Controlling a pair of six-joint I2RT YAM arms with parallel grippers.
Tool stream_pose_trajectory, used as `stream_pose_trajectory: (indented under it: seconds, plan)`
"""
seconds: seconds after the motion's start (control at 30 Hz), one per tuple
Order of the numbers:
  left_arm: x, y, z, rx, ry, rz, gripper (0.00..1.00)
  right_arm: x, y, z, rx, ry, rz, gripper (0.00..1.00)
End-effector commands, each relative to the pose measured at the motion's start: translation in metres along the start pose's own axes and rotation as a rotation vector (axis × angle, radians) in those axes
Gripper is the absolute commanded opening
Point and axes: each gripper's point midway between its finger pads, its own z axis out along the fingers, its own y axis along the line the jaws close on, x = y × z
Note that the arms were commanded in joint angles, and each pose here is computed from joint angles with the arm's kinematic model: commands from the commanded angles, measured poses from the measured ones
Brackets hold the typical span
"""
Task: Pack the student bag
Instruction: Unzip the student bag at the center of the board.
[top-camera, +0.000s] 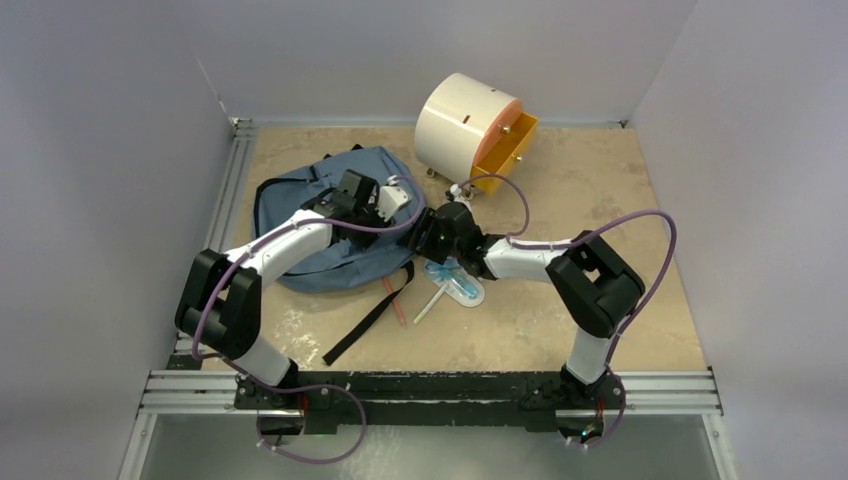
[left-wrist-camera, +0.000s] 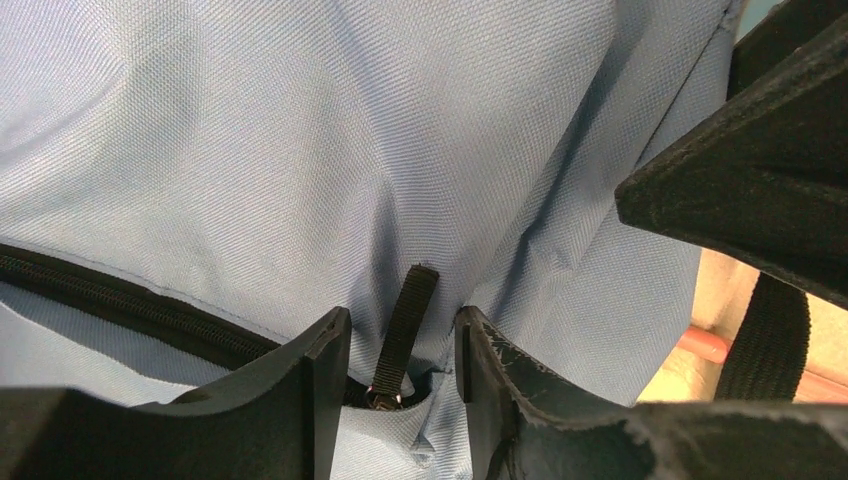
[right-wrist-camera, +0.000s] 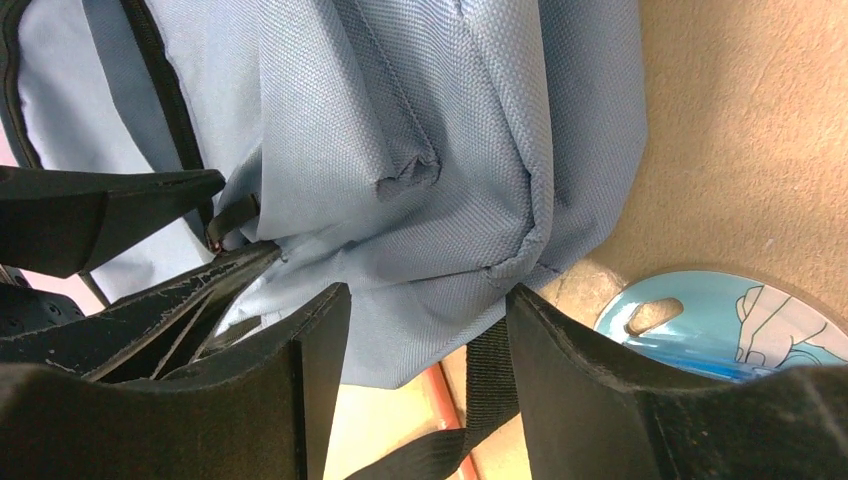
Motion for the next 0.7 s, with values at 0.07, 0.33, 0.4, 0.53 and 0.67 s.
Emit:
stream_pose_trajectory:
  seconds: [0.07, 0.33, 0.4, 0.53, 0.67]
  plan:
    - [-0.016, 0.021, -0.009, -0.092, -0.029, 0.034, 0.34, -0.016, 0.025, 0.003, -0.065, -0.036, 0.000, 0.60]
    - [-0.017, 0.017, -0.010, -0.068, -0.025, 0.015, 0.13, -0.018, 0.025, 0.001, -0.067, -0.039, -0.002, 0.57]
    - [-0.019, 0.015, -0.012, -0.057, -0.027, 0.001, 0.07, -0.018, 0.026, 0.001, -0.070, -0.041, -0.002, 0.56]
    - [-0.023, 0.010, -0.016, -0.024, -0.019, -0.037, 0.00, -0.020, 0.029, 0.002, -0.082, -0.047, 0.005, 0.56]
    - [-0.024, 0.004, -0.019, 0.006, -0.020, -0.066, 0.00, -0.022, 0.030, 0.005, -0.085, -0.051, 0.005, 0.54]
